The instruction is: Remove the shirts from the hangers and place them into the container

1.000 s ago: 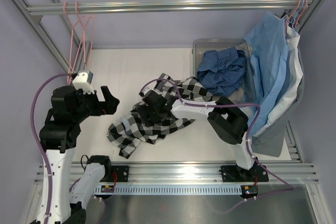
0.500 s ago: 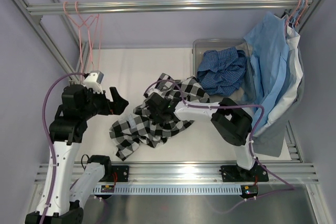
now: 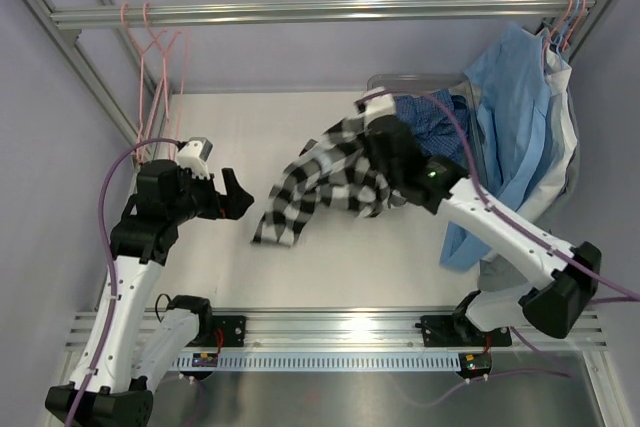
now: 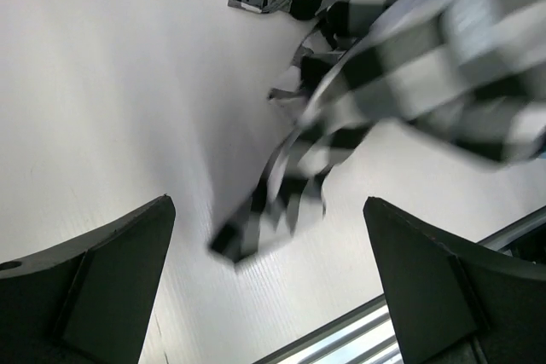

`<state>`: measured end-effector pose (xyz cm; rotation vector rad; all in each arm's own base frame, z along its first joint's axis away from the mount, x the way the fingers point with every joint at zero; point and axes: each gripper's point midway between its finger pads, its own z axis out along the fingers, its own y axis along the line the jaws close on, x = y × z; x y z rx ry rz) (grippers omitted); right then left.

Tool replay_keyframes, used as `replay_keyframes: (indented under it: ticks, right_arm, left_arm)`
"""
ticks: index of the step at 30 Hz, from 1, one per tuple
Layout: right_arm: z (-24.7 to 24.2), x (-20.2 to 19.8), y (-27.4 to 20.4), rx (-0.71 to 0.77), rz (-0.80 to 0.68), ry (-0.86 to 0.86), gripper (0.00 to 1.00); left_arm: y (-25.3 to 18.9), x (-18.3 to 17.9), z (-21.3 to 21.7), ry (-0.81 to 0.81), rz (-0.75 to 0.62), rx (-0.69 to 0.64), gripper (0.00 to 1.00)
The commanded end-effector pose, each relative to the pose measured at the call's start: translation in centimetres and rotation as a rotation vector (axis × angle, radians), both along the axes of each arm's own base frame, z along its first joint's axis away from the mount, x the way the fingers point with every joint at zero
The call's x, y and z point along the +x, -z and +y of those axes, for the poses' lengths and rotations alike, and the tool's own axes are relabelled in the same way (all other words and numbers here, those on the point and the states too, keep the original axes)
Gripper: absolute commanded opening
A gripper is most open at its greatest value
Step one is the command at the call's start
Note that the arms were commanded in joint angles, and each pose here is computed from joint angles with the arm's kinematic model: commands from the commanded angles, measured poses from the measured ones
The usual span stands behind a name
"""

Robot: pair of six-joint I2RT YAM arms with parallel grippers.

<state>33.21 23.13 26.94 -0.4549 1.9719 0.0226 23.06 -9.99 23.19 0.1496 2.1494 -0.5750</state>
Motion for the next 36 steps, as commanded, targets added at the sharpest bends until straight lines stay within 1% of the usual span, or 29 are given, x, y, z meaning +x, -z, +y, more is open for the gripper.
replay_keyframes:
  ticks: [1,3,4,6,7,8,10,11,13,14,15,16,17,18,19,20,22,24,25,26,27,29,30,31,32,33,34,36]
  right_arm:
    - [-10.9,4.0,-6.5,-0.132,-0.226,0.308,0.00]
    - [-14.5,5.0,-7.7,-0.170,-0.262,0.398,0.00]
    - [-17.3,5.7,-8.4,-0.168,-0.285,0.480,0.00]
    - [-19.4,6.7,-7.5,-0.165,-0.261,0.546,0.00]
    - [-21.4,7.2,-7.0,-0.158,-0.240,0.604,0.00]
    - [-21.5,8.1,-5.1,-0.116,-0.198,0.622,0.00]
    - [-22.8,8.8,-1.9,-0.064,-0.103,0.665,0.00]
    - [-22.6,9.6,1.1,0.001,-0.034,0.713,0.00]
    - [-22.7,9.5,4.8,-0.008,0.069,0.766,0.00]
    - [-22.7,10.0,8.2,0.007,0.138,0.809,0.00]
    - [-22.9,9.8,10.1,0.007,0.193,0.835,0.00]
    - [-22.4,10.0,12.2,0.033,0.256,0.826,0.00]
    - [-23.0,10.1,15.6,0.063,0.333,0.880,0.00]
    - [-23.2,9.7,17.3,0.073,0.386,0.901,0.00]
    - [-22.7,9.6,18.9,0.111,0.444,0.886,0.00]
    - [-23.0,9.4,21.3,0.119,0.507,0.906,0.00]
    - [-22.7,9.2,22.4,0.111,0.586,0.903,0.00]
    - [-22.8,9.1,22.3,0.107,0.614,0.905,0.07]
    - [-23.0,9.1,22.0,0.101,0.612,0.913,0.14]
    - [-23.2,9.2,20.7,0.110,0.583,0.914,0.22]
    - [-23.2,9.1,19.8,0.114,0.563,0.911,0.37]
    - [-23.6,9.4,16.1,0.132,0.478,0.889,0.47]
    - [-23.5,9.5,14.7,0.139,0.449,0.870,0.57]
    - [-23.2,9.6,12.0,0.167,0.396,0.839,0.62]
    - [-22.9,9.5,10.6,0.164,0.371,0.803,0.67]
    - [-22.5,9.6,9.0,0.169,0.343,0.776,0.76]
    - [-21.4,9.2,6.6,0.187,0.295,0.728,0.79]
    - [-19.9,8.8,4.2,0.159,0.248,0.646,0.84]
  left_arm:
    - [-0.7,1.0,-0.2,0.007,-0.071,0.005,0.99]
    - [-0.5,1.0,-0.2,0.007,-0.073,0.004,0.99]
    - [-0.2,1.1,-0.2,0.003,-0.071,0.005,0.99]
    - [-0.1,1.2,-0.2,0.002,-0.073,0.003,0.99]
    - [0.2,1.3,-0.2,-0.001,-0.071,0.000,0.99]
    - [0.3,1.3,-0.2,-0.005,-0.073,-0.001,0.99]
    - [0.7,1.5,-0.1,-0.012,-0.072,-0.003,0.98]
    - [0.9,1.5,-0.1,-0.015,-0.071,-0.005,0.99]
    - [1.1,1.7,-0.2,-0.022,-0.075,-0.011,0.99]
    - [1.7,1.7,-0.2,-0.023,-0.064,-0.012,0.99]
    - [1.7,1.8,-0.2,-0.026,-0.068,-0.020,0.99]
    - [1.9,1.8,-0.3,-0.025,-0.066,-0.021,0.99]
    - [2.2,1.7,-0.3,-0.022,-0.060,-0.021,0.99]
    - [2.4,1.7,-0.2,-0.025,-0.060,-0.017,0.99]
    - [2.4,1.7,-0.1,-0.029,-0.066,-0.012,0.99]
    - [2.7,1.7,0.0,-0.033,-0.065,-0.009,0.99]
    - [3.1,1.6,0.1,-0.041,-0.067,-0.009,0.99]
    - [3.8,1.5,0.0,-0.044,-0.060,-0.019,0.99]
    - [4.1,1.5,0.0,-0.046,-0.057,-0.021,0.99]
    - [4.3,1.5,0.0,-0.049,-0.053,-0.024,0.99]
    - [4.8,1.5,0.0,-0.051,-0.048,-0.025,0.99]
    - [5.2,1.6,0.0,-0.056,-0.046,-0.024,0.99]
    - [5.4,1.6,0.2,-0.067,-0.042,-0.014,0.99]
    - [5.3,1.8,0.4,-0.076,-0.045,-0.007,0.99]
    - [5.3,1.9,0.5,-0.083,-0.049,-0.004,0.99]
    - [5.4,2.0,0.7,-0.092,-0.047,0.002,0.99]
    - [5.4,2.0,0.8,-0.096,-0.046,0.005,0.99]
    - [5.6,2.1,0.9,-0.106,-0.036,0.012,0.99]
